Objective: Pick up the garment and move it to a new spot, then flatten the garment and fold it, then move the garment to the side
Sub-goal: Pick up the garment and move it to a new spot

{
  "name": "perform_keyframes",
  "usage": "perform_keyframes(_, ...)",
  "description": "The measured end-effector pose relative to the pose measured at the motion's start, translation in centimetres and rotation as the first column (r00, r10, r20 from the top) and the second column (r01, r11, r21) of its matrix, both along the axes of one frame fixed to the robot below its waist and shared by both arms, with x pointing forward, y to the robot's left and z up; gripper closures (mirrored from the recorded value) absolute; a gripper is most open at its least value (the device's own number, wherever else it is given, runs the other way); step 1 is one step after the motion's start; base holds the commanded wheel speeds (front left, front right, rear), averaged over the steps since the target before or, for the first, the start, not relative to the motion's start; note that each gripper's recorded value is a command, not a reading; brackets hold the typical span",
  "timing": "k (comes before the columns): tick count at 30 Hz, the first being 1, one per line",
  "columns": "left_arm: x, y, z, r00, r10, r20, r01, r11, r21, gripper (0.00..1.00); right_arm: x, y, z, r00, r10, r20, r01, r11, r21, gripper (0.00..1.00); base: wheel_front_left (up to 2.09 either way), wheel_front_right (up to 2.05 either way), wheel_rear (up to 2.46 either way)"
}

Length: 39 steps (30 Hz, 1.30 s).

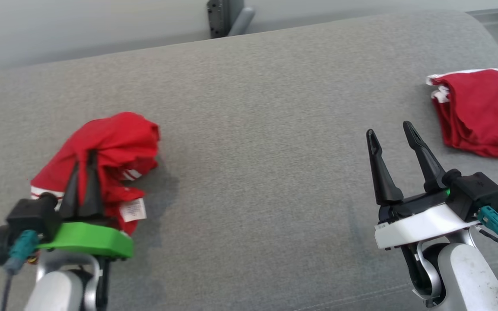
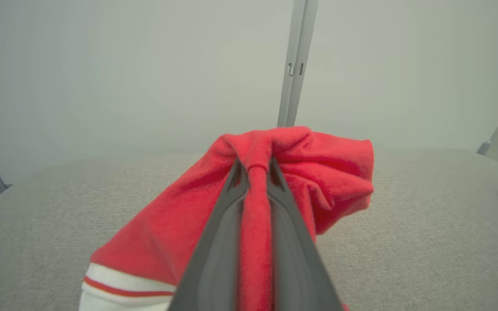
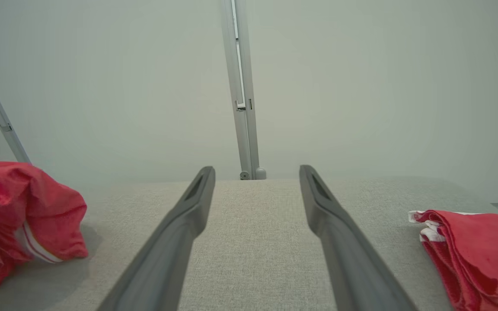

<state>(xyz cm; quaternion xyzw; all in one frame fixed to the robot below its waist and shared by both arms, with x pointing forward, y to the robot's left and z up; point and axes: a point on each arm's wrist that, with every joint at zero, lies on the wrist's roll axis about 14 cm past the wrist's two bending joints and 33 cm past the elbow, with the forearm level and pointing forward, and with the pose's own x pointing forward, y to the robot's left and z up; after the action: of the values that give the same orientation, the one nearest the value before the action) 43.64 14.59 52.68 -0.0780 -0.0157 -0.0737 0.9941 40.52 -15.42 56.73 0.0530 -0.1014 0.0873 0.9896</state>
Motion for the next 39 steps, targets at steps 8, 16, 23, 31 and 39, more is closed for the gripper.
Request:
perform_keyframes(8,0.9,-11.8,-0.9,0.941,-0.337,-0.014,0.337,0.941,-0.017,1.0,-1.2,-3.1,-0.2,0.995,-0.097,-0.002,0.097,0.995,0.004,0.0,0.0,0.0,0.0)
perform_keyframes(16,-0.2,-18.3,-8.1,0.833,-0.517,-0.199,0.516,0.854,-0.06,1.0,-1.6,-5.6,-2.3,0.982,-0.183,-0.052,0.184,0.983,0.017,0.0,0.0,0.0,0.0)
perform_keyframes(23,-0.7,-20.5,-11.0,0.771,-0.583,-0.256,0.578,0.81,-0.104,0.0,-1.9,-7.2,-4.0,0.967,-0.237,-0.096,0.238,0.971,0.003,0.0,0.0,0.0,0.0)
perform_keyframes(31,0.2,-19.0,-7.7,0.827,-0.55,-0.12,0.535,0.834,-0.135,0.0,-1.4,-6.3,-3.9,0.974,-0.21,-0.091,0.211,0.977,0.011,0.0,0.0,0.0,0.0)
perform_keyframes(39,2.7,-10.6,-3.7,0.953,-0.302,-0.01,0.3,0.95,-0.087,0.0,-0.4,-4.2,-2.9,0.988,-0.143,-0.066,0.145,0.989,0.025,0.0,0.0,0.0,0.0)
